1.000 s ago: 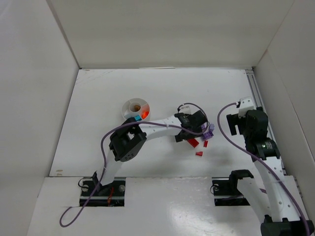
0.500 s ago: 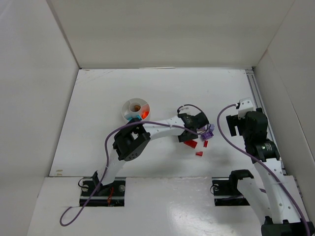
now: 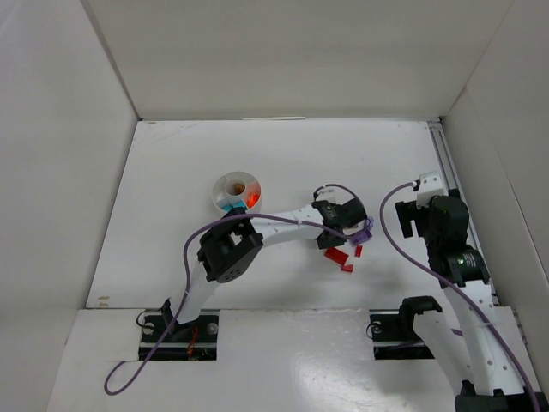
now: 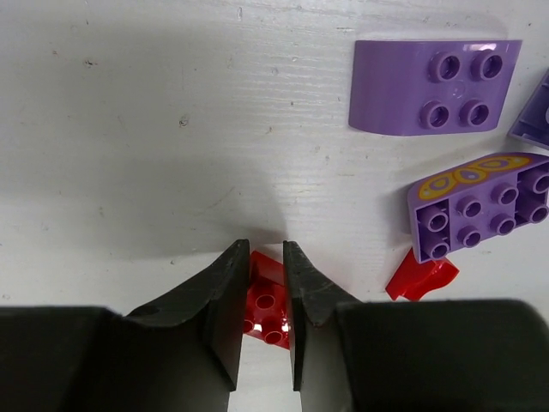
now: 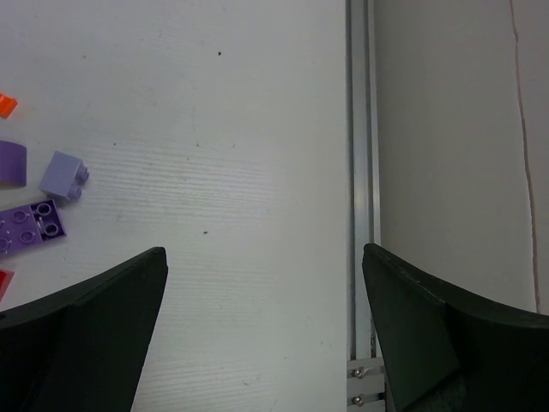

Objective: Sort the legos into containers by color

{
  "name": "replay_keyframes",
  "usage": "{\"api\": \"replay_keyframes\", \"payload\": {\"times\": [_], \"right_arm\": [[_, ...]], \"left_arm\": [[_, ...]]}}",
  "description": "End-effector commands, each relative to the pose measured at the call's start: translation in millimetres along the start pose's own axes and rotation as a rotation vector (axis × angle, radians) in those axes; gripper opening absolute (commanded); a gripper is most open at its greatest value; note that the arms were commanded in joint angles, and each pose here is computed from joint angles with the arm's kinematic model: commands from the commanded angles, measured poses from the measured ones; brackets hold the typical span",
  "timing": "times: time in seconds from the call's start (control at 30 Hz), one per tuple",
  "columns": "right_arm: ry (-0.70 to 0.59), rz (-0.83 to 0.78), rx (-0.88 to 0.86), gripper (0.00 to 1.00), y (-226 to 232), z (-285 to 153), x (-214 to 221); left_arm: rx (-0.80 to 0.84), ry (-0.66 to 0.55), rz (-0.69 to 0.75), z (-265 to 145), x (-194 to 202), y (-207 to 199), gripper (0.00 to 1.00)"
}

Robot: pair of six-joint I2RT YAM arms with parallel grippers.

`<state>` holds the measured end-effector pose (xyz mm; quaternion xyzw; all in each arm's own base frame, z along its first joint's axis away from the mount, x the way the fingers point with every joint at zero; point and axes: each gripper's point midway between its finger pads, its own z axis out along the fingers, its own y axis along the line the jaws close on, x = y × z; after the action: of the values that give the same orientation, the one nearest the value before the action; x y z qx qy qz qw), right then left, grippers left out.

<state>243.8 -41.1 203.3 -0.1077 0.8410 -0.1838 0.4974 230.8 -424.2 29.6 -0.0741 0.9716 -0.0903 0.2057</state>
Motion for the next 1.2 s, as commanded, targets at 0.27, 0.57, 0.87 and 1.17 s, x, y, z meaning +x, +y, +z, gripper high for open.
{"api": "replay_keyframes", "payload": {"times": [0.27,0.57,0.87,1.17], "right_arm": [[-0.020,0.018,0.018,1.00,-1,1,-3],[-0.023,0.018,0.009,1.00,0,1,-3],[-0.037,0.002,-0.005,1.00,2,1,-6],[-0.037,0.002,-0.005,1.00,2,1,-6]], "left_arm": [[0.047,-0.179,0.176,-42,-20,-4,0.44],[0.275,-0.247,0.573,-59,-21,-28,0.60],[0.589,-0.192,1.175,-88,16,-16,0.99],[0.644,-0.086,1.533,-56,43,-7,0.90]]}}
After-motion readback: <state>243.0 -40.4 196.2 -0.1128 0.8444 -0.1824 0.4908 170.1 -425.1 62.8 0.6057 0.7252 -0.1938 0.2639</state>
